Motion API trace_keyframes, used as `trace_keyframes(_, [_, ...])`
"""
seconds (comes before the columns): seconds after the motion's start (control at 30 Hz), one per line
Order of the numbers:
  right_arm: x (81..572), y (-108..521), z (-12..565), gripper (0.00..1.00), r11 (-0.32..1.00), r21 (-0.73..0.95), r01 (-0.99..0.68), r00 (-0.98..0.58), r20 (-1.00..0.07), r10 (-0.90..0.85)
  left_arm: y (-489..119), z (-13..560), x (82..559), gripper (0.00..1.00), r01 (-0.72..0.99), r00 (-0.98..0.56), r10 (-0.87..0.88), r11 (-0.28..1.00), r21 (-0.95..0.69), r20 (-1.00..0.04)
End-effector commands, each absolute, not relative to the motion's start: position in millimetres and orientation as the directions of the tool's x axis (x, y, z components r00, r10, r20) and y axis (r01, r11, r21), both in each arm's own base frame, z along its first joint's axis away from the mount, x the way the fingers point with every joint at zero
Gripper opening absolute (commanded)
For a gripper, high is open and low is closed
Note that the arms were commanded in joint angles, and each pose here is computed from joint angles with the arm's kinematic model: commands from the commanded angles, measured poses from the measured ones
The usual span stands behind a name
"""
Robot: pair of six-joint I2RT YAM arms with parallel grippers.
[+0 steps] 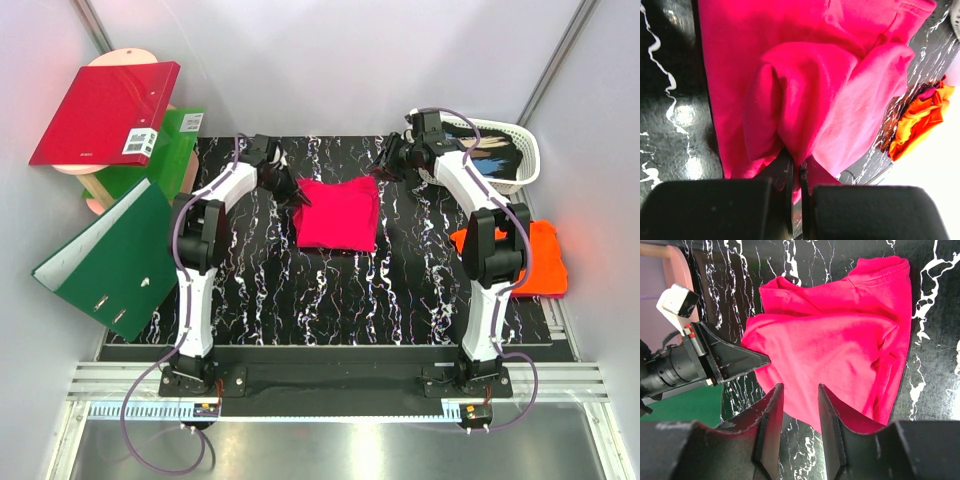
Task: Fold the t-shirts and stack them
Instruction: Smooth out wrinkles on the folded tshirt
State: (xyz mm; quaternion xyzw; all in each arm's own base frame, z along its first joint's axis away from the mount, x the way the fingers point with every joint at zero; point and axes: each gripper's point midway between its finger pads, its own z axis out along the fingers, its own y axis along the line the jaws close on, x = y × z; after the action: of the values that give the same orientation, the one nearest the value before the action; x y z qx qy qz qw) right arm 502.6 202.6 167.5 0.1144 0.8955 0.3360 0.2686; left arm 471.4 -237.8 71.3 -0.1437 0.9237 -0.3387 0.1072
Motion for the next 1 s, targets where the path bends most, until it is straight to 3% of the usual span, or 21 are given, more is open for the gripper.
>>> trace_keyframes(0.0, [504, 203, 165, 0.42, 0.734, 0.679, 0.023, -0.834, -0.392, 0.388, -234, 82, 491, 0.0, -0.169, -0.924, -0.36, 0.687, -0.706, -0.129])
trace_keyframes(0.03, [503, 204, 164, 0.43, 0.733, 0.68, 0.029, -0.836, -0.385, 0.39, -233, 68, 489, 0.0, -0.204, -0.925, -0.37, 0.687, -0.698, -0.094])
trace_keyframes(0.07, [501, 204, 163, 0.45, 0.735, 0.678, 0.033, -0.84, -0.379, 0.388, -230, 60, 486, 0.31, -0.226, -0.924, -0.375, 0.686, -0.691, -0.07])
trace_keyframes(0.1, [500, 204, 160, 0.47, 0.734, 0.678, 0.035, -0.844, -0.373, 0.385, -231, 55, 484, 0.55, -0.234, -0.927, -0.372, 0.683, -0.692, -0.054])
trace_keyframes(0.17, [495, 204, 156, 0.71, 0.738, 0.674, 0.044, -0.855, -0.357, 0.377, -229, 53, 480, 0.99, -0.233, -0.928, -0.367, 0.693, -0.682, -0.056])
trace_keyframes(0.23, [491, 203, 158, 0.99, 0.741, 0.671, 0.027, -0.858, -0.365, 0.361, -227, 66, 479, 0.99, -0.191, -0.93, -0.354, 0.705, -0.683, -0.104])
trace_keyframes(0.53, [468, 168, 171, 1.0, 0.755, 0.653, 0.053, -0.842, -0.378, 0.386, -192, 147, 468, 0.99, -0.063, -0.875, -0.375, 0.715, -0.697, -0.305])
trace_keyframes(0.67, [450, 141, 155, 1.0, 0.757, 0.637, 0.145, -0.851, -0.31, 0.424, -187, 195, 452, 0.99, 0.029, -0.839, -0.36, 0.719, -0.694, -0.408])
trace_keyframes(0.8, [426, 122, 136, 1.0, 0.722, 0.658, 0.216, -0.864, -0.215, 0.455, -219, 221, 421, 0.99, 0.13, -0.892, -0.273, 0.61, -0.782, -0.361])
trace_keyframes(0.97, [396, 132, 107, 1.0, 0.665, 0.701, 0.258, -0.906, -0.064, 0.419, -244, 200, 397, 0.99, 0.127, -0.935, -0.198, 0.586, -0.801, -0.293])
